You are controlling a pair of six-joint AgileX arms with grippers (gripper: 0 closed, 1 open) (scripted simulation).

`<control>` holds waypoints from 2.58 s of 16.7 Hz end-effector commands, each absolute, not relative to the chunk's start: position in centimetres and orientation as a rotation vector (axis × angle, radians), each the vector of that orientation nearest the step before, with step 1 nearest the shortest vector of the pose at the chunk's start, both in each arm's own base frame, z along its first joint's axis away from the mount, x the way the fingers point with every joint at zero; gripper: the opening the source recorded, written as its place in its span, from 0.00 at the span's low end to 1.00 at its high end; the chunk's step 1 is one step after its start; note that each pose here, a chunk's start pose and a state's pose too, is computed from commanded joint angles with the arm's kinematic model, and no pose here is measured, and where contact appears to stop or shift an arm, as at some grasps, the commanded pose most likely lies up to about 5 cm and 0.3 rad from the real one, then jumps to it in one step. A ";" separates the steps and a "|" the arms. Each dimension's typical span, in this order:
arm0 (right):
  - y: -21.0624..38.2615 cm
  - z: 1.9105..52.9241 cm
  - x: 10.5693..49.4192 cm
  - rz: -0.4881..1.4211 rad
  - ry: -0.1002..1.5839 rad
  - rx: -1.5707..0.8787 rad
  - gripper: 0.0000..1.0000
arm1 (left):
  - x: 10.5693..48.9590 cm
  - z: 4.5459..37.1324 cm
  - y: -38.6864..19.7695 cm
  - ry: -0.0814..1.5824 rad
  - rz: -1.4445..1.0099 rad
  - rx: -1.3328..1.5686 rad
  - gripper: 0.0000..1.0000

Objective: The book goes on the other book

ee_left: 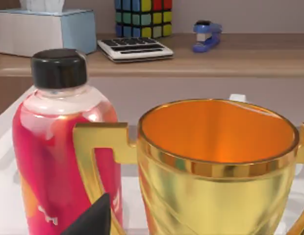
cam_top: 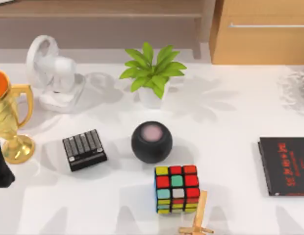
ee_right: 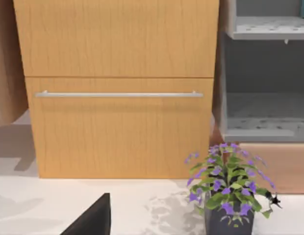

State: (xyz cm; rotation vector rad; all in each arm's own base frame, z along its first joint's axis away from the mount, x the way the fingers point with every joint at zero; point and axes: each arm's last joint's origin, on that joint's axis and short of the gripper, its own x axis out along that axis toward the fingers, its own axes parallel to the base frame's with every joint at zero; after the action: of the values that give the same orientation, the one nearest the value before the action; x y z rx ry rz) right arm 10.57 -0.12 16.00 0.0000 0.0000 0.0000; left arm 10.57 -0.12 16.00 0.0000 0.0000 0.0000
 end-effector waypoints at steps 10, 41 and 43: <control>-1.1 24.5 12.7 -0.007 -0.056 -0.012 1.00 | 10.6 16.0 -0.1 0.000 0.000 0.000 1.00; -20.1 24.9 45.3 -0.007 0.005 -0.021 1.00 | 10.6 16.0 -0.1 0.000 0.000 0.000 1.00; -20.1 24.9 46.0 -0.007 0.004 -0.021 1.00 | 10.6 16.0 -0.1 0.000 0.000 0.000 1.00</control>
State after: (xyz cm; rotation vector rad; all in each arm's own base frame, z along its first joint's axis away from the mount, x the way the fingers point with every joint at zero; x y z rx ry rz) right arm 46.00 -20.07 24.87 -0.0214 0.0044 -0.0072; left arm 10.57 -0.12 16.00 0.0000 0.0000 0.0000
